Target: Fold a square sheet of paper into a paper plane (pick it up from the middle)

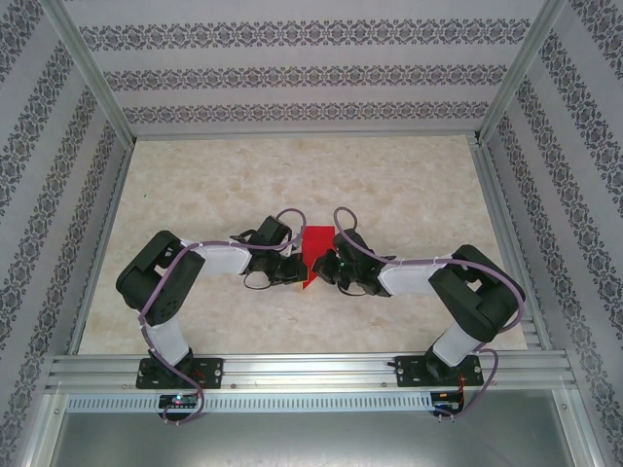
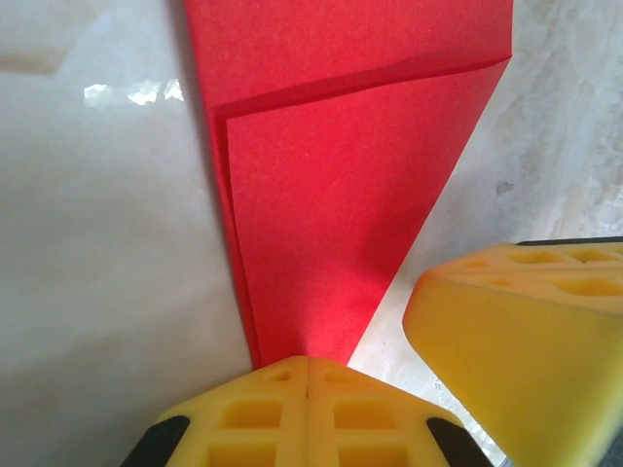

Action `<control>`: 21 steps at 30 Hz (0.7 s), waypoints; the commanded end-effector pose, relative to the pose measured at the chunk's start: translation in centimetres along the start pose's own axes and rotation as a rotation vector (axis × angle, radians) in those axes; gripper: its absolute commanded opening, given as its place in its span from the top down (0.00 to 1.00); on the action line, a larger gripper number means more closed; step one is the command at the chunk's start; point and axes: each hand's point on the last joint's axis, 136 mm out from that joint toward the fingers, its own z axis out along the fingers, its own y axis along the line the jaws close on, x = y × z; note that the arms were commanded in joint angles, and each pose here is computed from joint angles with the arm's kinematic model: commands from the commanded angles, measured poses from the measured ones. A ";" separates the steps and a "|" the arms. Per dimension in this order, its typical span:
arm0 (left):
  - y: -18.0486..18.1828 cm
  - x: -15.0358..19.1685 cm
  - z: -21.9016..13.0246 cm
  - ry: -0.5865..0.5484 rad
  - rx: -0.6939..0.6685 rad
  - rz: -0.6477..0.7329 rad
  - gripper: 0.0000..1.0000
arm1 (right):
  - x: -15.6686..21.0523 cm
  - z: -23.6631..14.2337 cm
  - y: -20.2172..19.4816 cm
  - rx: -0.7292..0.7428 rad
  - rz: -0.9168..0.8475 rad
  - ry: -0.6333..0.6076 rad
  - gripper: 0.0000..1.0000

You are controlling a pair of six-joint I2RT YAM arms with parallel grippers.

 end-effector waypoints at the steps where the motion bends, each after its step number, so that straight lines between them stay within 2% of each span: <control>1: 1.5 0.5 0.6 0.014 -0.077 0.003 0.99 | -0.2 0.7 0.2 0.005 -0.027 0.025 0.96; 6: 0.7 0.5 0.3 0.012 -0.045 0.015 0.99 | 0.0 1.6 -1.5 0.056 0.002 0.043 0.96; 12: -2.9 0.3 -0.9 -0.021 0.121 0.059 0.96 | 0.5 1.9 -3.0 0.073 0.046 0.047 0.97; 18: -2.4 1.1 -0.3 0.004 0.129 0.040 0.96 | 0.4 1.8 -3.1 0.070 0.060 0.041 0.97; 21: -0.9 1.7 0.3 0.026 0.071 0.027 0.97 | 0.4 1.8 -3.1 0.069 0.061 0.042 0.97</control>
